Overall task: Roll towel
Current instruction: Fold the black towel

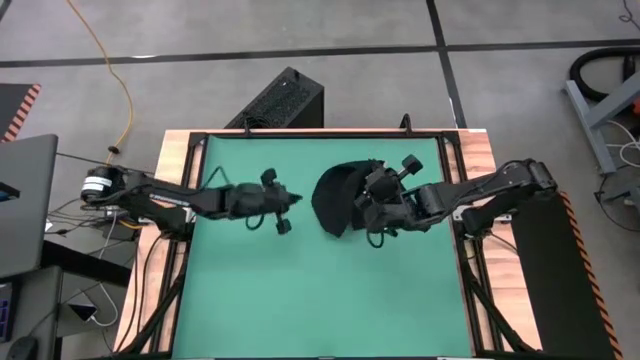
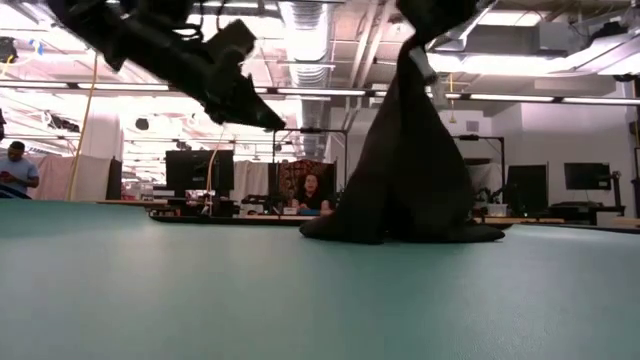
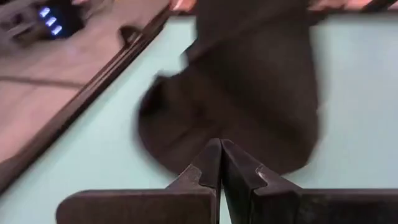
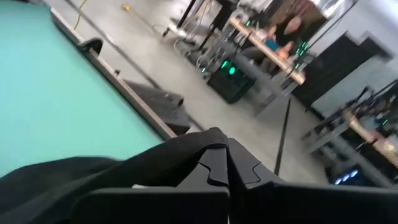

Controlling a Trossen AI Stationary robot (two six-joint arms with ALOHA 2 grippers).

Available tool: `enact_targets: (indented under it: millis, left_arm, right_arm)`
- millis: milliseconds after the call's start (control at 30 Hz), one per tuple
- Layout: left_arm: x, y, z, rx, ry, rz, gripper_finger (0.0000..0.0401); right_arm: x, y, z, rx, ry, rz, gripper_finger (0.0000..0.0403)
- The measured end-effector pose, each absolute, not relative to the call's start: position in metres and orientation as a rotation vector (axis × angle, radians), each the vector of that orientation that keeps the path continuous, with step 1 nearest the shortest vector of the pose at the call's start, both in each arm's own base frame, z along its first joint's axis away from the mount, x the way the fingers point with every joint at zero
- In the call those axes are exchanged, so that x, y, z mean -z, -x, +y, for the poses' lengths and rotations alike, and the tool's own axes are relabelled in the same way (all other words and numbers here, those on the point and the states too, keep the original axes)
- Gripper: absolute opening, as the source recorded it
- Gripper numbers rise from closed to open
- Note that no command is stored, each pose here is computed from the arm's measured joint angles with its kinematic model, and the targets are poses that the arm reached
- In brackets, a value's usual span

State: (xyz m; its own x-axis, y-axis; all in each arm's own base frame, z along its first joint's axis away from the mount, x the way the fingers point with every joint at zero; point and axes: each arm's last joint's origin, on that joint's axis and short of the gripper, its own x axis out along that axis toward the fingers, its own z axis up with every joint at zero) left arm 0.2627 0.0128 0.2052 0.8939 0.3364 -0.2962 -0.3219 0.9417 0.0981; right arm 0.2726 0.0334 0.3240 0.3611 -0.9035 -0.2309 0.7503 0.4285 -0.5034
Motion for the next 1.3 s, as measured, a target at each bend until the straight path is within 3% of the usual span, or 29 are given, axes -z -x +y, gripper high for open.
enact_targets:
  millis: [133,433,733,967,1300]
  left_arm:
    - [-0.185,-0.263,-0.008,-0.295,0.024,0.203,0.0]
    - [-0.161,-0.301,-0.046,-0.269,0.047,0.205,0.0005]
    - [-0.154,-0.345,-0.081,-0.35,-0.13,0.29,0.0083]
    - [-0.146,-0.378,-0.083,-0.403,-0.025,0.337,0.0146]
    - [-0.146,-0.399,-0.083,-0.579,-0.064,0.454,0.0158]
  right_arm:
    - [-0.307,-0.285,0.029,1.119,0.32,0.548,0.0002]
    - [-0.271,-0.313,0.014,1.147,0.344,0.654,0.0001]
    - [-0.268,-0.316,0.009,1.165,0.322,0.653,0.0002]
    - [-0.27,-0.316,0.009,1.167,0.305,0.633,0.0002]
    - [-0.27,-0.317,0.009,1.169,0.298,0.624,0.0002]
